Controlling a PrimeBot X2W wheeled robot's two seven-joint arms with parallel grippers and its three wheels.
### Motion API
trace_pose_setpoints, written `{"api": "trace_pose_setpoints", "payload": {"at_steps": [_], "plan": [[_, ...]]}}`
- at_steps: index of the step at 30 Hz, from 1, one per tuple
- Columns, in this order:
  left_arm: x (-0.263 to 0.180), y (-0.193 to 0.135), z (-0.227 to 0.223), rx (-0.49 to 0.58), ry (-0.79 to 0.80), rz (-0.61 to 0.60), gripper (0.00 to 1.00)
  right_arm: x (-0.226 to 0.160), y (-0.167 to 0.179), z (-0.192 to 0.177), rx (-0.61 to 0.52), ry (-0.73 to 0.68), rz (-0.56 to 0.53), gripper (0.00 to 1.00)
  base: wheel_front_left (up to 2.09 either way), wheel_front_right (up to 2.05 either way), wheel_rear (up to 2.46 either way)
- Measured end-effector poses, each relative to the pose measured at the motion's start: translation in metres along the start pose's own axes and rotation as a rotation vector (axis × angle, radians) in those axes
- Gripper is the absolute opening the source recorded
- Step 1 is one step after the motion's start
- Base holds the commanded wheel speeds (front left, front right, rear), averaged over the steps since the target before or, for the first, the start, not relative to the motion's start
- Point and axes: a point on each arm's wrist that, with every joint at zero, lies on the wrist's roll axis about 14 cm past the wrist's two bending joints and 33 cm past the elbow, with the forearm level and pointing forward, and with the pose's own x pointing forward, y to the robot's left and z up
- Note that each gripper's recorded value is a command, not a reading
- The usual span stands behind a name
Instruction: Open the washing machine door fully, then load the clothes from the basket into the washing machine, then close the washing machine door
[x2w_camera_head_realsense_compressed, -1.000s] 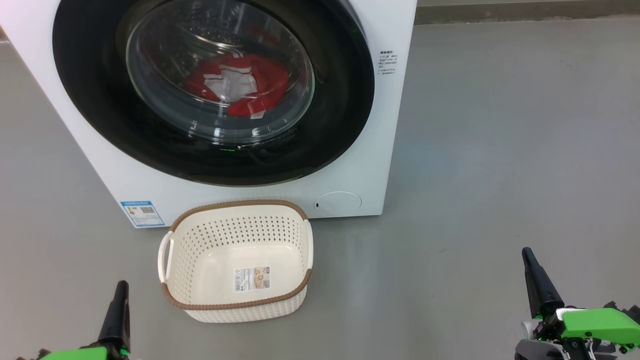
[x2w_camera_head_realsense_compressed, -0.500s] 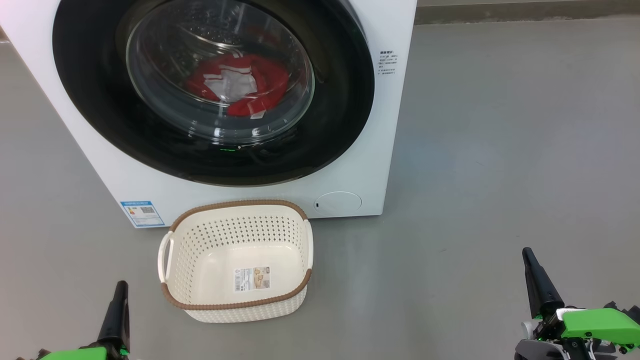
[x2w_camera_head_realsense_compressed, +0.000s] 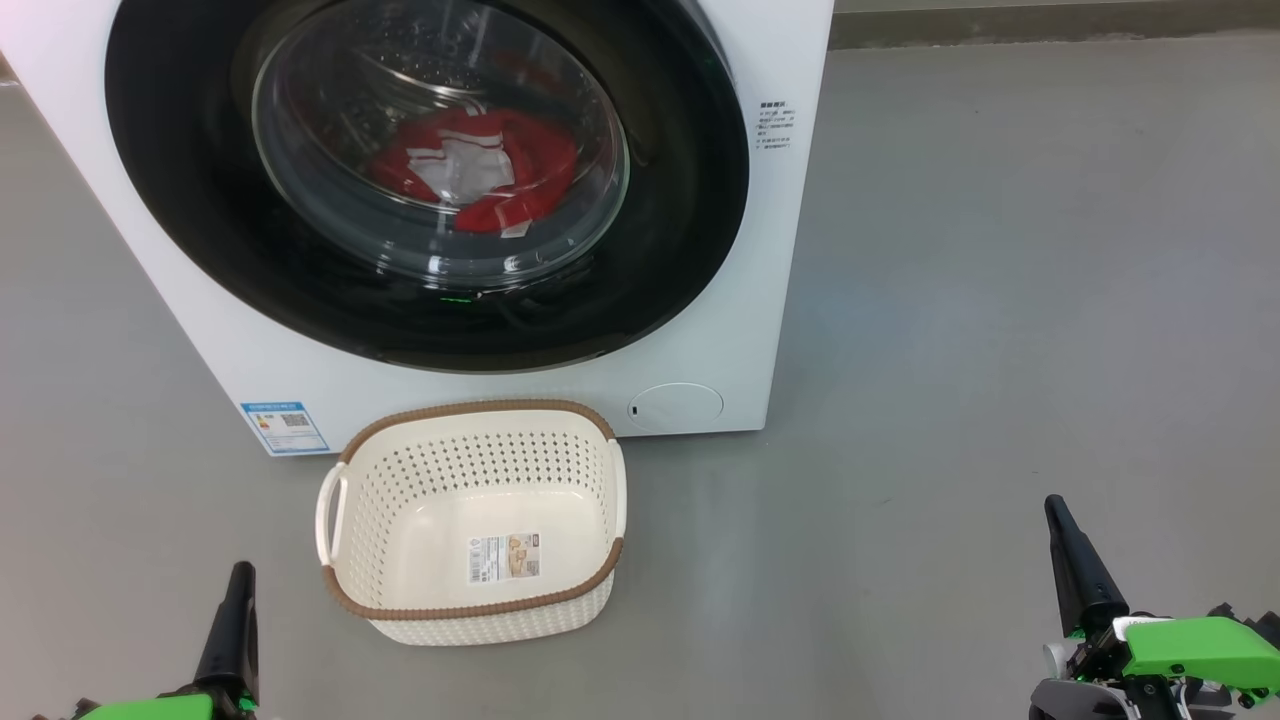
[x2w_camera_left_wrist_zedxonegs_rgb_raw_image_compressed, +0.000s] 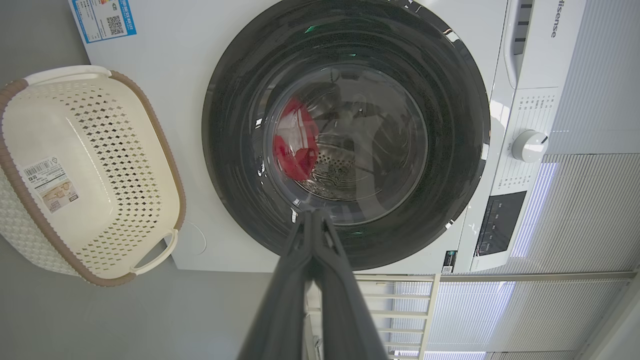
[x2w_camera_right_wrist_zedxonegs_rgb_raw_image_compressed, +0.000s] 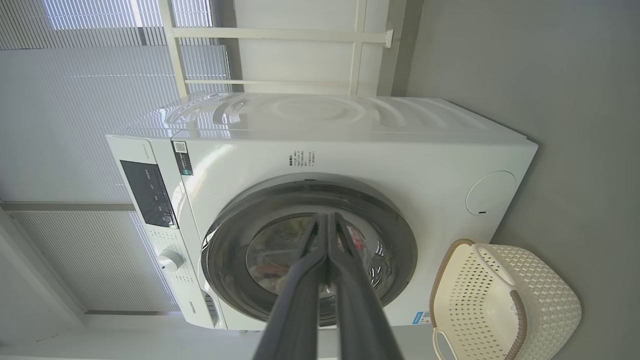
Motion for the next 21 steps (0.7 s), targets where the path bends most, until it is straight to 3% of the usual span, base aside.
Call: {"api": "trace_pose_setpoints", "payload": {"at_steps": [21], "plan": [[0.0, 0.0001, -0.0019, -0.006, 0.005, 0.0, 0.0, 0.0, 0.0, 0.0007, 0.001, -0.003, 0.0, 0.0, 0.0, 0.0, 0.0]]}}
